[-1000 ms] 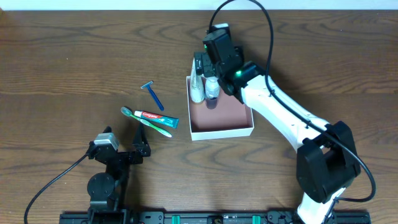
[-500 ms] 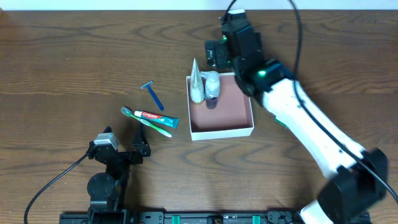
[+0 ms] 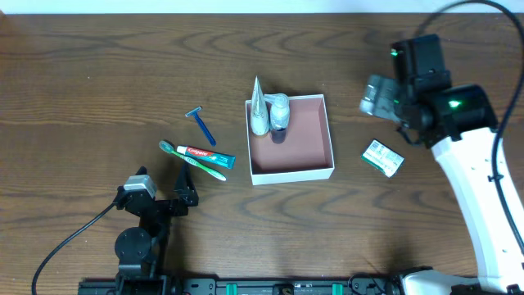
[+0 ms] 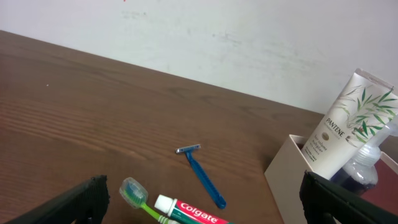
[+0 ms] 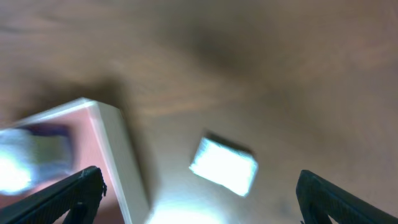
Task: Pack container
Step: 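Open the right gripper and move it to the green soap bar, then grasp the green Dettol soap bar with the right gripper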
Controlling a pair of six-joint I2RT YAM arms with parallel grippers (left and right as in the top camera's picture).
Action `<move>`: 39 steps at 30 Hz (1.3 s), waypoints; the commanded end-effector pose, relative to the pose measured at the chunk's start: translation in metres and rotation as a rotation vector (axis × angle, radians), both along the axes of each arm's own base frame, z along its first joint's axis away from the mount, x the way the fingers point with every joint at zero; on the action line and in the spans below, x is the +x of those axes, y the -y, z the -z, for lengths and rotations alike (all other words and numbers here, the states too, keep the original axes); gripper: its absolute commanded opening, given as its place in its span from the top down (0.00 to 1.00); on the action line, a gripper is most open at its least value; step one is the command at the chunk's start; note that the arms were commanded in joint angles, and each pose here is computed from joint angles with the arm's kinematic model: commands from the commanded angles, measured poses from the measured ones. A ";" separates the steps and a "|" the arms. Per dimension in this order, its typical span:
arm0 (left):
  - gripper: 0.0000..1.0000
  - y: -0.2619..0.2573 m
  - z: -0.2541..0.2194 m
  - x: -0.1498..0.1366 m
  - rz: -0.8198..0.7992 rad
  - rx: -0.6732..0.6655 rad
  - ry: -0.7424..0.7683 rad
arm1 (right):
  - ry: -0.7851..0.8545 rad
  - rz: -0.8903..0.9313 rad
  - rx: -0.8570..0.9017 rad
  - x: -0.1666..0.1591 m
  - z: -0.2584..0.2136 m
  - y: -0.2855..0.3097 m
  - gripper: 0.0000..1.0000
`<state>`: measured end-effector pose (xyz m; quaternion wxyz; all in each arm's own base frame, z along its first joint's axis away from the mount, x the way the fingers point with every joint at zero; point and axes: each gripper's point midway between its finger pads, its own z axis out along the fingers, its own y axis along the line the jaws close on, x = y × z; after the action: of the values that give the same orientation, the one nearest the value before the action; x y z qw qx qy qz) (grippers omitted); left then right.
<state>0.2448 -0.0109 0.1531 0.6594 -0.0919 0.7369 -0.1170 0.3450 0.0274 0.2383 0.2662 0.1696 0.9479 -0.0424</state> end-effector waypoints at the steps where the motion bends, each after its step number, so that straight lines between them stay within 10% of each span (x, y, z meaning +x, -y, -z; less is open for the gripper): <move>1: 0.02 0.002 0.015 -0.001 0.013 0.015 -0.045 | -0.064 0.160 0.043 -0.014 0.024 0.016 0.01; 20: 0.02 0.002 0.015 -0.001 0.013 0.015 -0.045 | -0.147 0.335 0.188 -0.043 0.173 0.009 0.01; 39: 0.02 0.002 0.015 -0.001 0.013 0.015 -0.045 | -0.029 0.136 0.145 -0.015 0.211 0.019 0.01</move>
<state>0.2448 -0.0109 0.1530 0.6593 -0.0919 0.7370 -0.1170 0.3329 0.0119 0.0381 0.2487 0.2840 0.9258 0.0216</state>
